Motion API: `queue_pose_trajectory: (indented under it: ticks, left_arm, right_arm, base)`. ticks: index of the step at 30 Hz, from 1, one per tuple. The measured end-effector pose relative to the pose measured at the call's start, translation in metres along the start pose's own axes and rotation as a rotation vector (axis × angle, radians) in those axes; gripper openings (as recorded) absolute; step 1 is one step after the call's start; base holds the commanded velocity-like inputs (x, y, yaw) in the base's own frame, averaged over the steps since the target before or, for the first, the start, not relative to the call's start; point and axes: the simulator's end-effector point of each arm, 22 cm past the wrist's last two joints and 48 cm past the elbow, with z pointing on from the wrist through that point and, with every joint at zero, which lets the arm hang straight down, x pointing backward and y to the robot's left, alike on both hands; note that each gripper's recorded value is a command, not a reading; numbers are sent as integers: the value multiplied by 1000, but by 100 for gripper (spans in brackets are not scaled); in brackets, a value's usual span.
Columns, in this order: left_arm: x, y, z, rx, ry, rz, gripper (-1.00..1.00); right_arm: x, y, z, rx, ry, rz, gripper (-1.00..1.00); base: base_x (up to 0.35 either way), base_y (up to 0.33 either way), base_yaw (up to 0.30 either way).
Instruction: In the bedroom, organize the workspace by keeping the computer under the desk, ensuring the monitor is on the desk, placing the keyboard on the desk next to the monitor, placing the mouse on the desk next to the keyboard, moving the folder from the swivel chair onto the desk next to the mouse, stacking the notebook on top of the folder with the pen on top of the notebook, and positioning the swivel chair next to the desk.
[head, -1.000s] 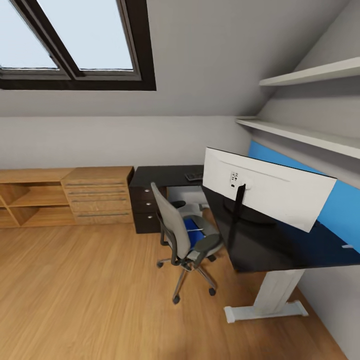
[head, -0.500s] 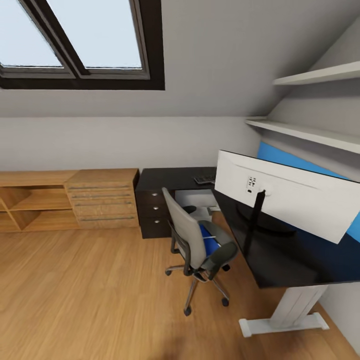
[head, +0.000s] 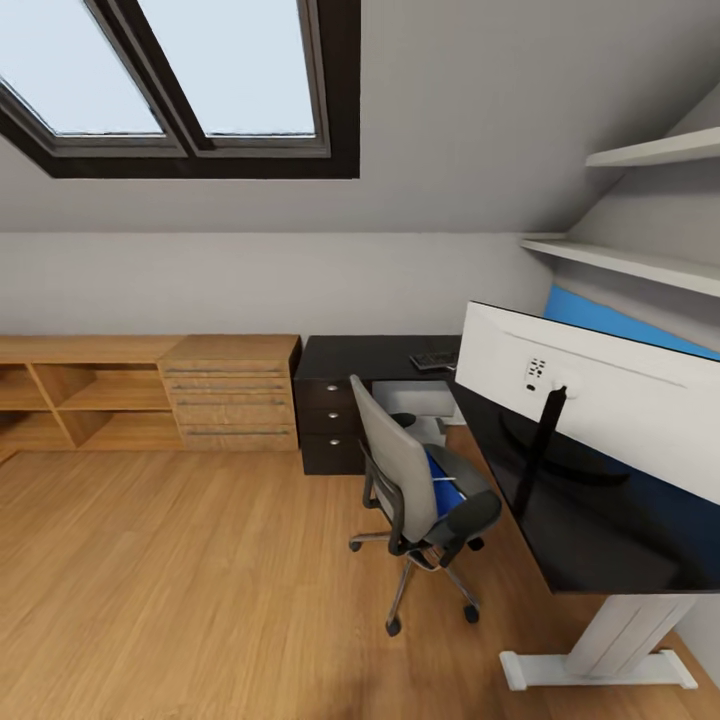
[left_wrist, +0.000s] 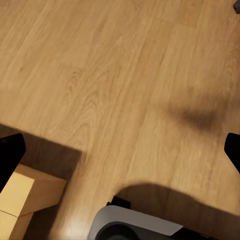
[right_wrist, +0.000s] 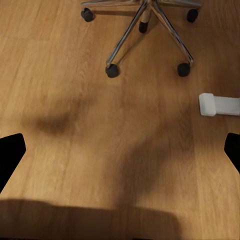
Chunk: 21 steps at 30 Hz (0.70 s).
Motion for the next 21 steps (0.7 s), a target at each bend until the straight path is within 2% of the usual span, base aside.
queue_pose_trajectory:
  ticks: [12, 15, 17, 19, 21]
  left_arm:
    - [7, -2, 10, -10, 3, -6, 100]
    - [10, -7, 12, -12, 3, -16, 100]
    - [9, -3, 14, -43, -7, -41, 100]
    - [10, 12, 14, -116, -10, -78, 100]
    - [11, 16, 15, -141, -10, -88, 100]
  right_arm:
    - [7, -3, 11, 3, 0, -4, 100]
    - [10, -10, 14, 10, 2, -13, 100]
    - [11, -12, 16, 12, 0, -15, 100]
    - [12, -16, 18, 15, -2, -19, 100]
    - [13, -17, 20, 16, -2, -21, 100]
  base:
    - [0, 0, 2]
    - [0, 0, 0]
    - [0, 0, 0]
    - [0, 0, 0]
    - [0, 0, 0]
